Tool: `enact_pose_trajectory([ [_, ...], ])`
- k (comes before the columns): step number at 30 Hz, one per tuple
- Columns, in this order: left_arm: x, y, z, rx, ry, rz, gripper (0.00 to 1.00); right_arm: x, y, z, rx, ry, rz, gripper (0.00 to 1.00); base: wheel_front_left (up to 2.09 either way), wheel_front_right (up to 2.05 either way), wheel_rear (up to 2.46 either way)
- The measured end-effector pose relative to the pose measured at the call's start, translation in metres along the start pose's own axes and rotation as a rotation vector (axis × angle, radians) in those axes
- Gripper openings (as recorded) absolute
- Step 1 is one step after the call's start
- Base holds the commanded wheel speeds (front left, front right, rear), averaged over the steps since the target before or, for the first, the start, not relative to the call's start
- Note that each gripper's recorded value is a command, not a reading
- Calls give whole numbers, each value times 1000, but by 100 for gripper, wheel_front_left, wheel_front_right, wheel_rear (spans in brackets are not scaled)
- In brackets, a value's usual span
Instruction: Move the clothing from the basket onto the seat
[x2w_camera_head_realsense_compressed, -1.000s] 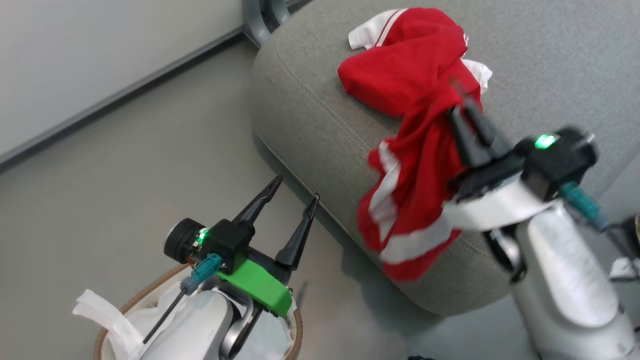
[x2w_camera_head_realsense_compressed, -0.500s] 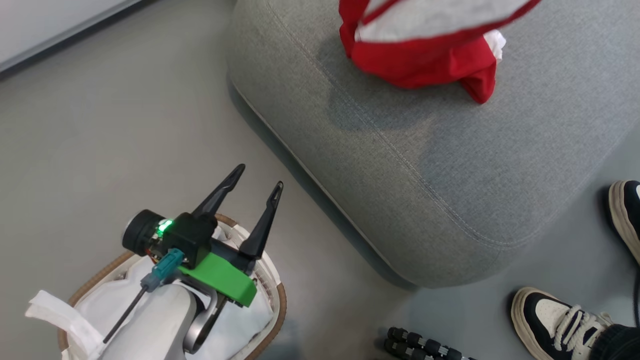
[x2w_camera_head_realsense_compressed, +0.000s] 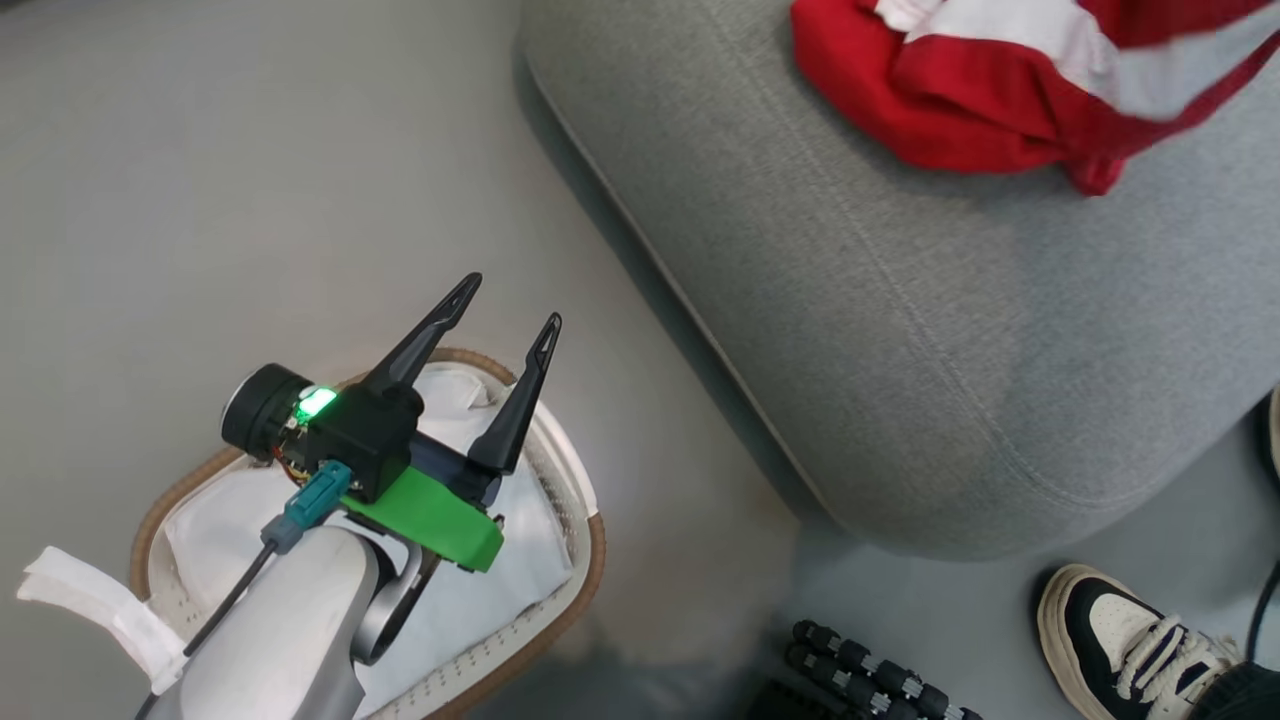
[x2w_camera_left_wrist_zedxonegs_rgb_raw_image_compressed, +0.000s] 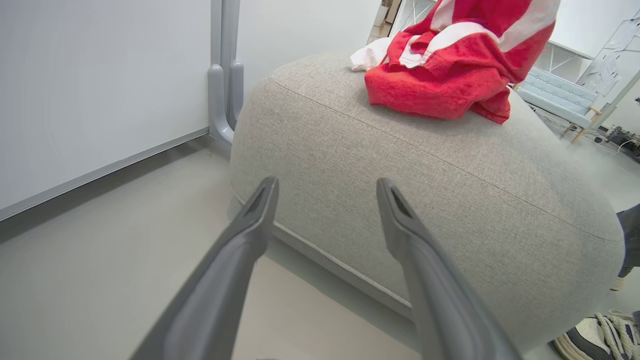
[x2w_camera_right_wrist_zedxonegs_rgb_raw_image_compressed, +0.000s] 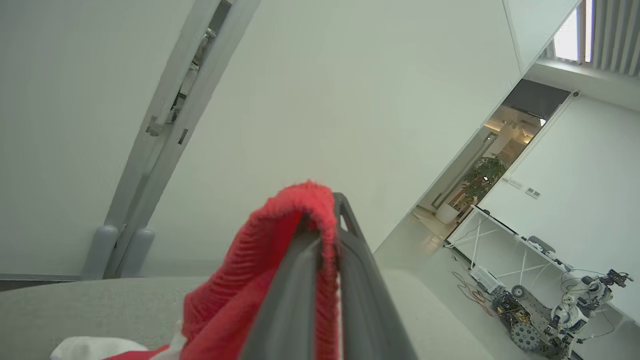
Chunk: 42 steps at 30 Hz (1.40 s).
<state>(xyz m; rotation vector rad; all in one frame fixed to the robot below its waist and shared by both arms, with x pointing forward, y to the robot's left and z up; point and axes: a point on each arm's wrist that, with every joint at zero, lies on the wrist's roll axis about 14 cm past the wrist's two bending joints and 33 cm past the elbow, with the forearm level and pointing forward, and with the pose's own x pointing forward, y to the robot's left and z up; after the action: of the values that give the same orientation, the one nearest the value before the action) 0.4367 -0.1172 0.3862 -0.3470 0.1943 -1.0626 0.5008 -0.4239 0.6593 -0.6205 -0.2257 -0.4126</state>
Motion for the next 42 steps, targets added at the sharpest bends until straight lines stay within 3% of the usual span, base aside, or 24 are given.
enact_pose_trajectory([
  [8, -18, 30, -18, -19, 37, 82, 100, -64, 79, -119, 137, 331, 74, 0, 0, 0, 0],
  [9, -20, 34, -19, -21, 39, 93, 100, -74, 85, -129, 150, 365, 75, 31, 0, 0, 0],
  [10, -22, 37, -20, -22, 41, 103, 100, -82, 90, -137, 160, 391, 76, 44, 0, 0, 0],
  [11, -23, 38, -21, -22, 42, 108, 100, -86, 91, -140, 166, 403, 75, 82, 0, 0, 0],
  [12, -24, 41, -21, -20, 45, 118, 100, -94, 93, -145, 176, 423, 71, 100, 0, 0, 0],
  [17, -27, 41, -18, -13, 48, 134, 100, -121, 84, -150, 185, 462, 48, 100, 0, 0, 0],
  [29, -35, 19, 17, 3, 7, 202, 100, -166, 43, -109, 223, 383, 1, 100, 0, 0, 0],
  [33, -47, 21, 26, 15, -3, 254, 100, -169, 57, -88, 264, 329, 47, 100, 0, 0, 0],
  [42, -92, 41, 48, 31, -49, 450, 100, -165, 132, -32, 426, 199, 234, 100, 0, 0, 0],
])
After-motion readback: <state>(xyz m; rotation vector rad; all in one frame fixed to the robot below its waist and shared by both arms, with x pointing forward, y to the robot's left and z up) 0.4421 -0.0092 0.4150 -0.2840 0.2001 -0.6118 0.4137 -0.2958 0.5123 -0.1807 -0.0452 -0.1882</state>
